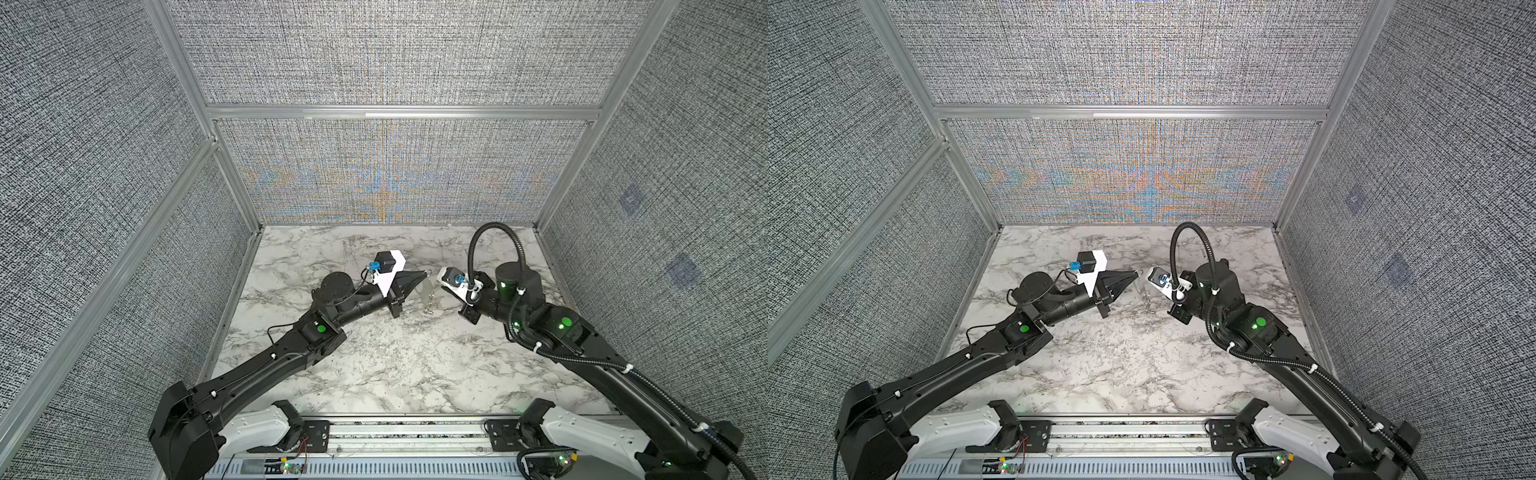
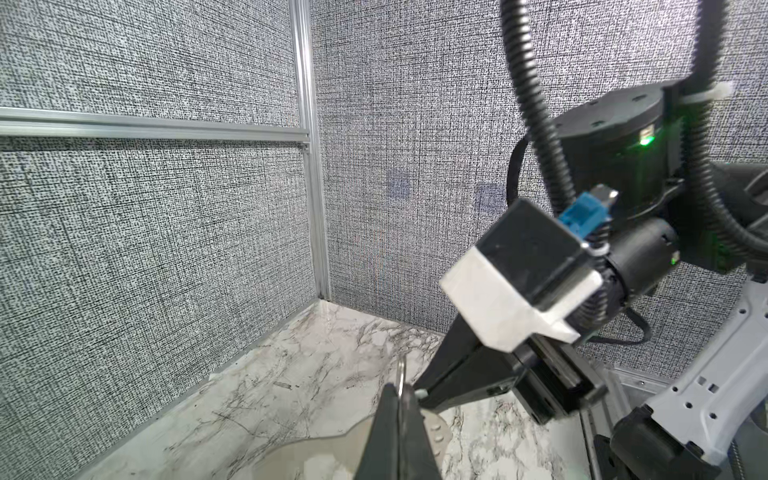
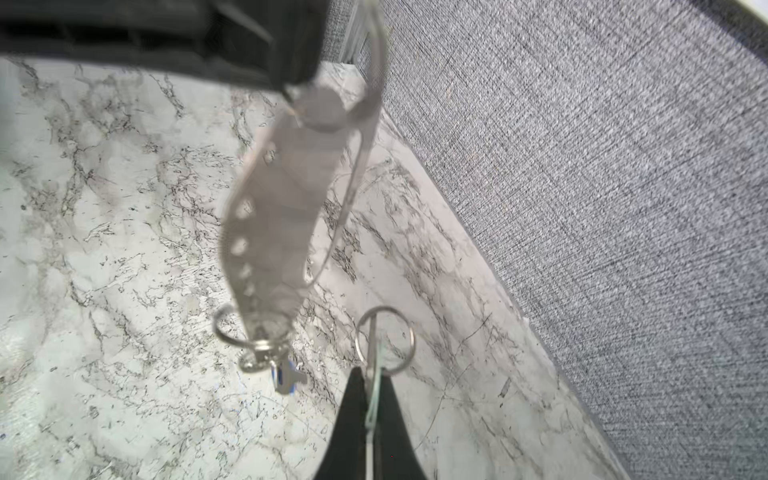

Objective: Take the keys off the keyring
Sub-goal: 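Draw the right gripper back holding the ring while the left holds the plate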

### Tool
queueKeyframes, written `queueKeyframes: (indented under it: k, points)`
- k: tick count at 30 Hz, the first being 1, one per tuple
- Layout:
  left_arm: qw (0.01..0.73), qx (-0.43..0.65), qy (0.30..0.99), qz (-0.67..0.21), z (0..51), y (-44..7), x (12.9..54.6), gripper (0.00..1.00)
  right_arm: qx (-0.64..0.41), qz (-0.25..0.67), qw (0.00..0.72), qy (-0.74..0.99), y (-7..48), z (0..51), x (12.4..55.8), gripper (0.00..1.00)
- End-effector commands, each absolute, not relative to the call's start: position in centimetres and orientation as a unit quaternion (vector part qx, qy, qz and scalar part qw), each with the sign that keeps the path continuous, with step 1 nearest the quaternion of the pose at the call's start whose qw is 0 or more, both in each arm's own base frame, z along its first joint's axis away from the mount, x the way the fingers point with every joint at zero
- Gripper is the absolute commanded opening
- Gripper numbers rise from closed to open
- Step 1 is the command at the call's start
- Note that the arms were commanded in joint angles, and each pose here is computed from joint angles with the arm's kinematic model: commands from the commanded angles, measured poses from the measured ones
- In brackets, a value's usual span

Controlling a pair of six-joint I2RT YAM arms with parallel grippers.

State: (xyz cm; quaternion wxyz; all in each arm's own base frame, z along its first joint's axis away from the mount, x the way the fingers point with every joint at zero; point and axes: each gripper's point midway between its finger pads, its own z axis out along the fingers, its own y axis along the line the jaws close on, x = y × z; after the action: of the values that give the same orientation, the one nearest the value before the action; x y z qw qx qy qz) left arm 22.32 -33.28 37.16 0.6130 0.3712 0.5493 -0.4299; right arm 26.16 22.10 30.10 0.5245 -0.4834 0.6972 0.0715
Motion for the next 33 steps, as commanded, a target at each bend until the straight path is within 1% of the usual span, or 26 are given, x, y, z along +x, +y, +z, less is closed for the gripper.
queueKeyframes:
  k: [1,3,7,11,12,16,20,24,30,33]
  points:
    - [0.625,0.368,0.548,-0.417,37.2,-32.8,22.6,0.00,-0.449,0.086,0.512,0.727,21.7,29.0,27.1,0.00]
    - [0.619,0.370,0.561,-0.407,36.1,-32.6,22.8,0.00,-0.429,0.088,0.494,0.751,21.1,27.4,28.1,0.00]
    - [0.603,0.375,0.594,-0.378,32.5,-32.1,23.5,0.00,-0.410,0.080,0.442,0.794,20.7,22.4,29.2,0.00]
    - [0.591,0.371,0.613,-0.371,29.8,-31.7,23.8,0.00,-0.388,0.065,0.398,0.829,20.2,18.3,30.2,0.00]
    - [0.587,0.371,0.618,-0.367,29.2,-31.6,23.9,0.00,-0.391,0.060,0.372,0.840,19.9,16.1,29.7,0.00]
    - [0.576,0.373,0.633,-0.358,26.8,-31.5,24.3,0.00,-0.392,0.049,0.308,0.866,19.5,11.7,29.4,0.00]
    - [0.570,0.366,0.641,-0.362,24.9,-31.4,24.4,0.00,-0.384,0.029,0.270,0.883,18.6,8.8,29.3,0.00]
    - [0.564,0.364,0.645,-0.365,24.2,-31.7,24.7,0.00,-0.367,0.019,0.245,0.897,17.7,6.6,29.6,0.00]
    - [0.561,0.367,0.658,-0.343,23.2,-31.2,25.7,0.00,-0.356,0.001,0.198,0.913,16.6,3.5,29.5,0.00]
    - [0.561,0.364,0.661,-0.341,22.9,-30.7,25.9,0.00,-0.351,-0.008,0.189,0.917,16.3,3.1,29.5,0.14]
